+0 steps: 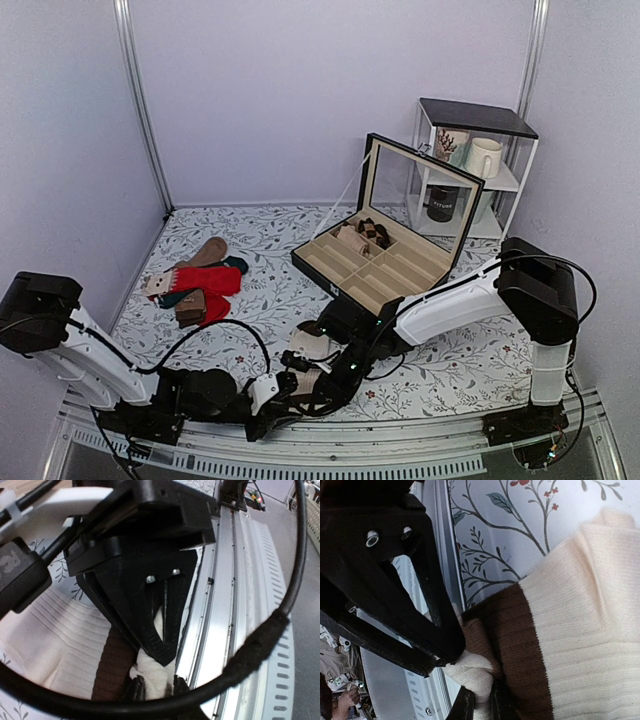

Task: Roll the socks
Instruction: Roll a pair of socks at the center of the board.

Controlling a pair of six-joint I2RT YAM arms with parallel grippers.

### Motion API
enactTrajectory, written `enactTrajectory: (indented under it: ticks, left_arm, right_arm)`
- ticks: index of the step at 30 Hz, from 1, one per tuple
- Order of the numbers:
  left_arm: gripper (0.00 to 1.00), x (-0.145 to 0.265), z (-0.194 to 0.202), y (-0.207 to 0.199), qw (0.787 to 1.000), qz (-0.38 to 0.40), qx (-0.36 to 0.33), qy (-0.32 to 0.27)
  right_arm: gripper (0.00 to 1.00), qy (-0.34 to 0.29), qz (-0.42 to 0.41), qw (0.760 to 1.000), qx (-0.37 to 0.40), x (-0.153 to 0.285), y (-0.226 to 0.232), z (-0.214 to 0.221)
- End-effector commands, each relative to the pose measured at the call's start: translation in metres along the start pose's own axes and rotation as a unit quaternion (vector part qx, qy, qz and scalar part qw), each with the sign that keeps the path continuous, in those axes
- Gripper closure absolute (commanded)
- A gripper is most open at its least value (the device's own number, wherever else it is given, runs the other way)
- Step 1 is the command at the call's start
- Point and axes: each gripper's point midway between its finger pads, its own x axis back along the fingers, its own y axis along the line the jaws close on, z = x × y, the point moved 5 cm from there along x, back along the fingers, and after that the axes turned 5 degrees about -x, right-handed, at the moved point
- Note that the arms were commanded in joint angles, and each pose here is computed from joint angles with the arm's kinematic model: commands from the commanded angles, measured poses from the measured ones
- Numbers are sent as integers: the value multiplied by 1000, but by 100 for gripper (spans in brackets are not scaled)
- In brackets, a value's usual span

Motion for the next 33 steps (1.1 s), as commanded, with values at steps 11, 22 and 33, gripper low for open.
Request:
enactTrajectory:
  ticks: [11, 22, 33]
  left_arm:
    - [85, -2, 6, -7, 1000, 20, 4, 4]
    - [100, -7, 26, -2, 997, 17, 52, 53]
    - [100, -3, 68, 9, 974, 27, 181, 136]
  right_arm:
    - [96, 77, 77, 991, -76, -21, -43, 47]
    - [86, 37, 81, 995, -49, -13, -34, 27]
    - [58, -189, 79, 958, 200, 45, 21, -24]
